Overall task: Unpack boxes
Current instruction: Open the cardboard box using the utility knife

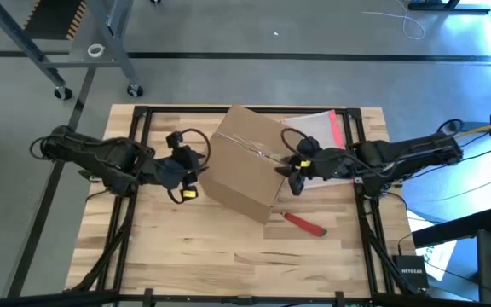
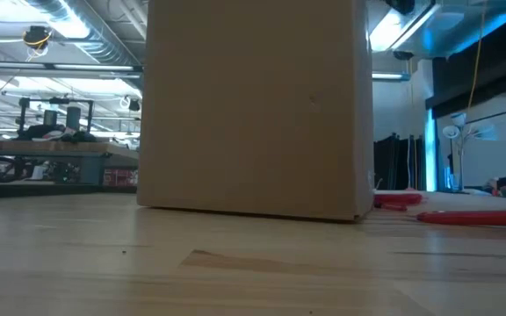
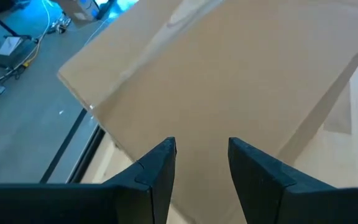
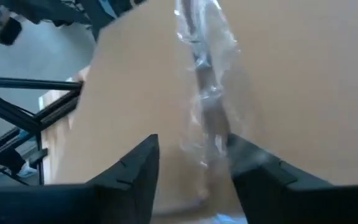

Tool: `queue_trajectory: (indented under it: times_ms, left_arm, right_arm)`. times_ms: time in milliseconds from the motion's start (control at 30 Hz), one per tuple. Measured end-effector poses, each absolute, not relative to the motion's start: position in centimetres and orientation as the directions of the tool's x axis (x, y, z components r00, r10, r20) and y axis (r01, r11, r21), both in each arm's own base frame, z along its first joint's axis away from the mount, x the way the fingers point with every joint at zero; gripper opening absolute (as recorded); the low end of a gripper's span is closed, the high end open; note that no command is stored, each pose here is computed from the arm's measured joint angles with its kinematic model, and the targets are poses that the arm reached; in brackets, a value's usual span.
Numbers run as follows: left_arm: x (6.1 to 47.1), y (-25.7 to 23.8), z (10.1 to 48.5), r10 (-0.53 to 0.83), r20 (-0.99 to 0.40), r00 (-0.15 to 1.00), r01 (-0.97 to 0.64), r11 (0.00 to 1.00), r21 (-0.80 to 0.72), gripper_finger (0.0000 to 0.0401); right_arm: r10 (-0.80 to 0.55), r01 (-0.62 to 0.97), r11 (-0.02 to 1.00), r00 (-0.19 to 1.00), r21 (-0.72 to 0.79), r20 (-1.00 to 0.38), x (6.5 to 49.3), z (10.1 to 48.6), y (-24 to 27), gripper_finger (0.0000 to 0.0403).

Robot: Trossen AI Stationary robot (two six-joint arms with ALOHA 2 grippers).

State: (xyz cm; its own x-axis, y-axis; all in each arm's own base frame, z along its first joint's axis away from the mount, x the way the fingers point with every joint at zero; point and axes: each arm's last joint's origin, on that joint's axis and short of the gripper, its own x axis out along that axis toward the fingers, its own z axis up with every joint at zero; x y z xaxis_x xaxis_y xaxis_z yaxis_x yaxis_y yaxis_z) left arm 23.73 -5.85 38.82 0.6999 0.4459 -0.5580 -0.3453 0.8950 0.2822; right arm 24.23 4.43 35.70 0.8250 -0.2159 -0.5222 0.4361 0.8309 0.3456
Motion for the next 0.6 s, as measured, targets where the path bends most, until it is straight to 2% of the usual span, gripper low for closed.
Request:
queue_trajectory:
  times_ms: [233, 400, 600]
  left_arm:
    - [23.9, -6.3, 39.3, 0.422, -0.517, 0.744, -0.334, 0.906, 0.260, 0.0141]
    - [22.9, -6.0, 41.9, 0.395, -0.404, 0.825, -0.367, 0.918, 0.148, 0.0141]
    - [21.1, -5.1, 45.0, 0.380, -0.235, 0.895, -0.383, 0.923, 0.036, 0.0141]
  right_arm:
    - [-0.171, 0.371, 0.872, 0.843, 0.320, -0.510, 25.0, 35.7, 4.7, 0.0017]
    - [-0.164, 0.306, 0.922, 0.864, 0.238, -0.476, 24.8, 37.8, 4.7, 0.0010]
    - [-0.152, 0.199, 0.977, 0.895, 0.072, -0.420, 24.3, 40.5, 5.0, 0.0002]
